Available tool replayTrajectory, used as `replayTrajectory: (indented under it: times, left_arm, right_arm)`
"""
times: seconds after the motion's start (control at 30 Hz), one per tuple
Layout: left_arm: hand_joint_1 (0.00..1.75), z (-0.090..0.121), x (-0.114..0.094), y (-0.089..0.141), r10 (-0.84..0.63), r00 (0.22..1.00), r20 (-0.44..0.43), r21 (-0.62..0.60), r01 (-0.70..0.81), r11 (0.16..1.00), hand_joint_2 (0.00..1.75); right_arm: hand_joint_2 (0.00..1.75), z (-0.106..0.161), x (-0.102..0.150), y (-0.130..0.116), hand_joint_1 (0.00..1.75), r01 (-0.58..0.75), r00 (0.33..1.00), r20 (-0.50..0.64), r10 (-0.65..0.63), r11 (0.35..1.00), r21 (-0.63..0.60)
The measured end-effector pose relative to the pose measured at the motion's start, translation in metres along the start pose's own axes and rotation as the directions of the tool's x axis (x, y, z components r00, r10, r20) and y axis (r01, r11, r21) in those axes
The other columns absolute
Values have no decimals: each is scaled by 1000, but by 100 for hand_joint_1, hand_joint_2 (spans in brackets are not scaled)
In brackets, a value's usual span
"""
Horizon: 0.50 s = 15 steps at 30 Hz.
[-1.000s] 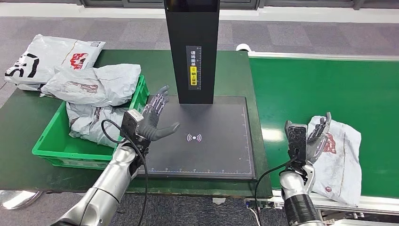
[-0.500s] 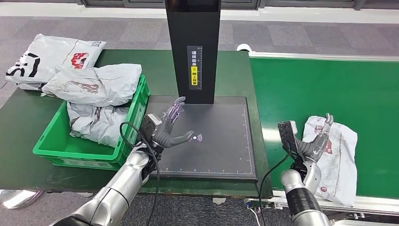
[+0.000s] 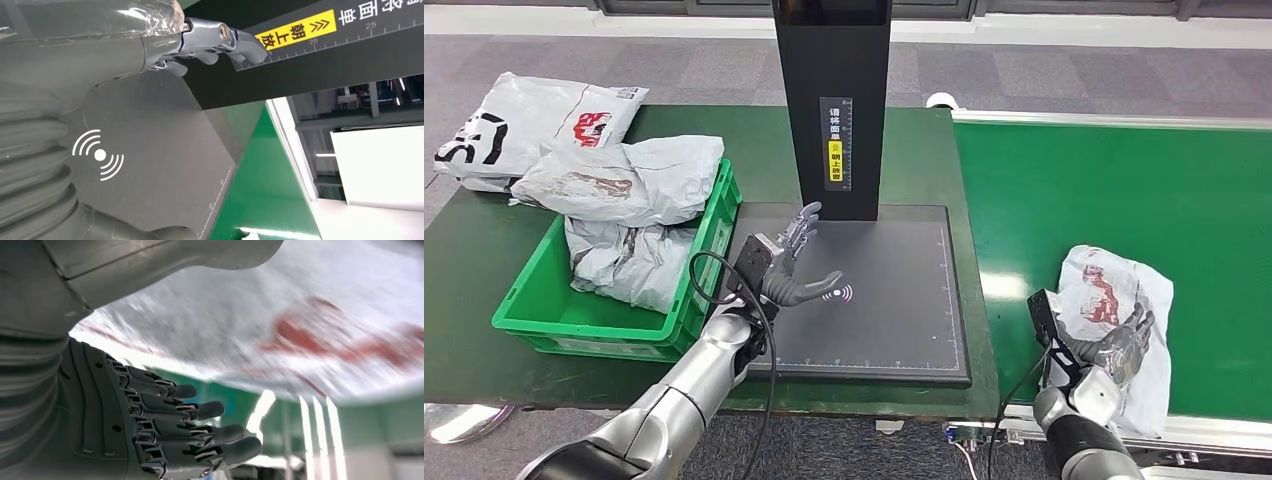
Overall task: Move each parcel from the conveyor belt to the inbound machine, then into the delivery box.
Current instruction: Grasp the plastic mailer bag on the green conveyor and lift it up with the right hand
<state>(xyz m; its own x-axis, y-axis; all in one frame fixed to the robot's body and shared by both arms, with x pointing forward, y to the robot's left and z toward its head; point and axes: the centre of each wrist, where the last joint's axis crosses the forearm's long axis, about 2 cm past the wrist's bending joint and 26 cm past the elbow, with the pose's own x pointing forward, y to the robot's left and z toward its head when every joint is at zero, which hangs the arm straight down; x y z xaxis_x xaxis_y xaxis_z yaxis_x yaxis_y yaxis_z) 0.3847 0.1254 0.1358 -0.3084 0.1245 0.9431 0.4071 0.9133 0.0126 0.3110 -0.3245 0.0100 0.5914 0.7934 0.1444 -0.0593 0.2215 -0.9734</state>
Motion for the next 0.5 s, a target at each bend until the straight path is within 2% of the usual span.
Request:
replayTrajectory:
  times: [0.17, 0.3, 0.4, 0.5]
  left_arm:
    - [0, -2, 1, 1, 1, 1000, 13, -11, -1, 1000, 175]
    - [0, -6, 3, 3, -6, 1000, 11, -27, 6, 1000, 175]
    - [0, -7, 3, 3, -14, 1000, 10, -33, 14, 999, 175]
    - [0, -7, 3, 4, -17, 1000, 8, -34, 17, 999, 175]
  right_arm:
    - [175, 1, -11, 11, 0, -154, 975, -123, 184, 963, 221]
    - [175, 0, -15, 14, 175, -201, 956, -120, 268, 895, 399]
    - [175, -2, -15, 13, 175, -196, 956, -97, 275, 854, 483]
    - [175, -2, -16, 13, 175, -197, 957, -90, 276, 846, 496]
